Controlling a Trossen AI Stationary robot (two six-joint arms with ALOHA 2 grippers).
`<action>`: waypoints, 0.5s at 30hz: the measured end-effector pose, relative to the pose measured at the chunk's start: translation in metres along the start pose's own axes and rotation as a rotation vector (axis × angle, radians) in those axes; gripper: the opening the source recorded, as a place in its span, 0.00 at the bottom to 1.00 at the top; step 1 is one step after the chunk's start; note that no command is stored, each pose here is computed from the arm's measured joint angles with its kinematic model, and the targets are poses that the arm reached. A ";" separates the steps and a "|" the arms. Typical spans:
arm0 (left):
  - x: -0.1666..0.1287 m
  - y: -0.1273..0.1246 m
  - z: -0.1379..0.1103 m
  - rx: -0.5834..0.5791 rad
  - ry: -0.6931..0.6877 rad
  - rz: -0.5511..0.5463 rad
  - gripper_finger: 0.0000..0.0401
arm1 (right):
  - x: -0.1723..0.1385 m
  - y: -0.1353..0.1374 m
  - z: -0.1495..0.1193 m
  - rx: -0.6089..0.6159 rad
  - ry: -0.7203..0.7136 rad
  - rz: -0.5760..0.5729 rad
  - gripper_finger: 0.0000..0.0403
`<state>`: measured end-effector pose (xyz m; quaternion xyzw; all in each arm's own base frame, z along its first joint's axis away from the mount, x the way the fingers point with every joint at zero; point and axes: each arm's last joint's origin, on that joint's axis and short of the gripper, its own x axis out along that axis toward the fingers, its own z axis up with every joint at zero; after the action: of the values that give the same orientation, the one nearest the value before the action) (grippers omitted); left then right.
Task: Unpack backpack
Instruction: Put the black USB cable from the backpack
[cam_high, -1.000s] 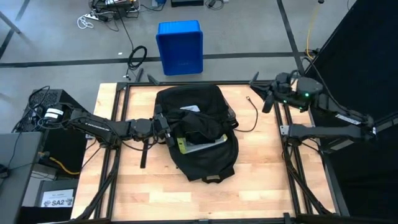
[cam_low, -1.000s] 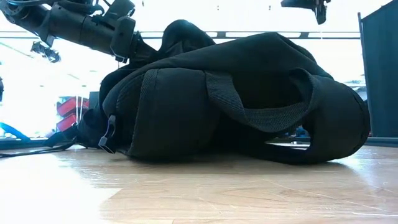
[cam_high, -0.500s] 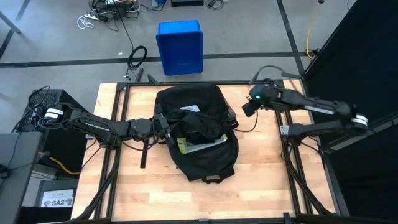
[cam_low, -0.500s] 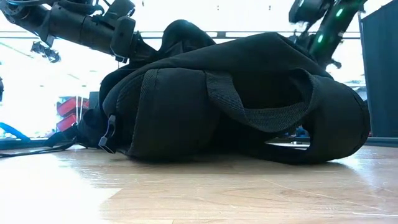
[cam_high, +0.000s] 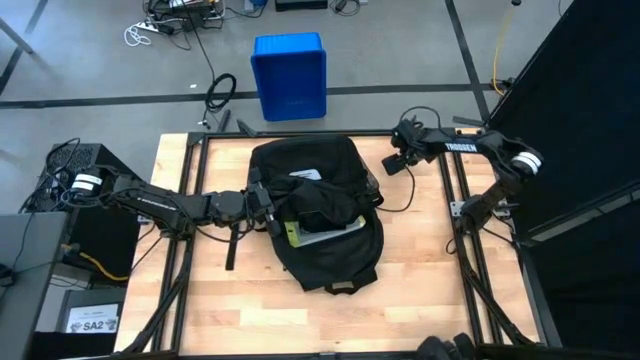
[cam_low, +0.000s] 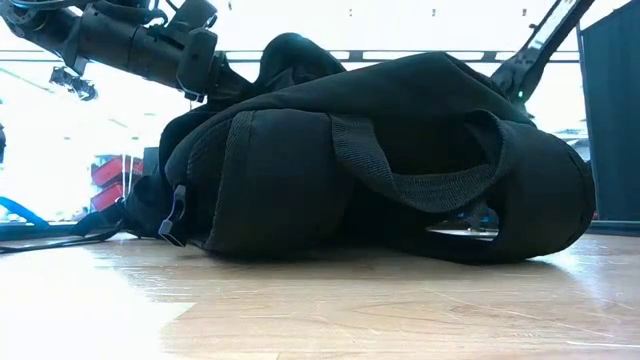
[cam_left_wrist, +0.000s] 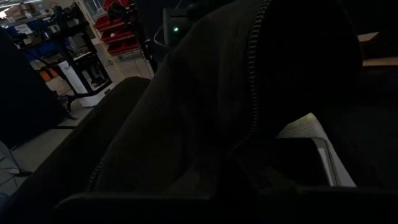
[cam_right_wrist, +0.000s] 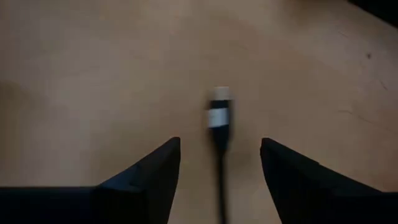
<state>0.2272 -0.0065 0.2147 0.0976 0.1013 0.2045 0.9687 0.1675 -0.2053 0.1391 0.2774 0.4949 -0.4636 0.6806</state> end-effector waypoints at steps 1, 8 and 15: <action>0.000 0.000 0.000 0.001 0.000 0.000 0.00 | 0.004 -0.003 0.001 0.009 0.008 0.008 0.46; 0.000 0.000 0.000 0.002 0.001 0.000 0.00 | 0.014 -0.010 0.004 0.020 0.027 0.056 0.36; 0.000 0.000 0.000 0.002 0.000 0.000 0.00 | 0.015 -0.012 0.004 -0.004 0.031 0.066 0.11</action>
<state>0.2272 -0.0064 0.2148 0.0986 0.1015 0.2046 0.9686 0.1595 -0.2193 0.1273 0.2996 0.4969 -0.4355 0.6883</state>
